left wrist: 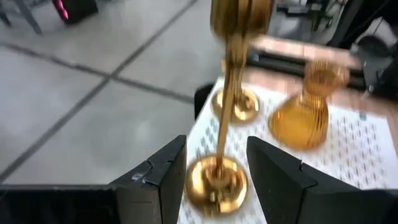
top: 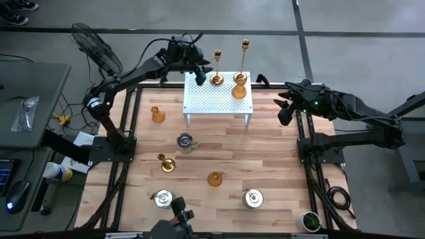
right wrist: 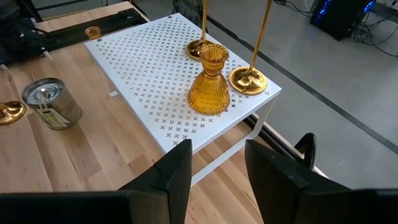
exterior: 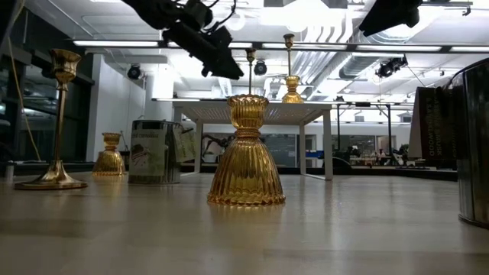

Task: Pick & Place candle stick holders
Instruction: Put the gold candle holder on the shelf aligned with the other gold candle holder

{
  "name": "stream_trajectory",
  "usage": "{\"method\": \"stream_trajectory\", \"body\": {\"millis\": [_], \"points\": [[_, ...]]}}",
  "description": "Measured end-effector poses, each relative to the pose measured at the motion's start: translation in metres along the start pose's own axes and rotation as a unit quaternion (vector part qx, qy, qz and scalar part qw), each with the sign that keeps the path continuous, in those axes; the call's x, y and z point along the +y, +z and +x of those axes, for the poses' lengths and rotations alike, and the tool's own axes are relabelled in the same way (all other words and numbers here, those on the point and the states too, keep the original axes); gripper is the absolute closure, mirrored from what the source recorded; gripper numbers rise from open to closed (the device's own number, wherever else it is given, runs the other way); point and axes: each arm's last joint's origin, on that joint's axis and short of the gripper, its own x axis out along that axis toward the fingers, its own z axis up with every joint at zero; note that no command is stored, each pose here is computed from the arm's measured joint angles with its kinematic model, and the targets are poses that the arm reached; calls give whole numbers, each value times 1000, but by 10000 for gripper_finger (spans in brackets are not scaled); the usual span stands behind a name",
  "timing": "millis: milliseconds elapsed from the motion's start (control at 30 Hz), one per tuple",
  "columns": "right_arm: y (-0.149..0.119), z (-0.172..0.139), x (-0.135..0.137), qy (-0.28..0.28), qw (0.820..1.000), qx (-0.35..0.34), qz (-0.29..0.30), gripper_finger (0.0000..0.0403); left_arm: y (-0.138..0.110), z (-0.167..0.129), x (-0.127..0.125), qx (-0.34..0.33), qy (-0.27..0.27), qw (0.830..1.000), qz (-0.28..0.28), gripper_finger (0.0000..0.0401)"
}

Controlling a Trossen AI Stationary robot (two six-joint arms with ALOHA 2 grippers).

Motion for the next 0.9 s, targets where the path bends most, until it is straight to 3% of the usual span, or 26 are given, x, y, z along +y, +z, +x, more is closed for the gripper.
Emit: {"method": "stream_trajectory", "body": {"millis": [267, 533, 900], "points": [[0, 0, 0, 0, 1000, 0, 0, 263, -7, -20, -7, 73, -8, 997, -19, 236], [0, 0, 0, 0, 1000, 0, -6, 263, -12, -57, -18, 154, -20, 988, -15, 236], [-1, 0, 0, 10, 1000, 7, -25, 263, -29, -123, -39, 314, -35, 947, -49, 236]]}}
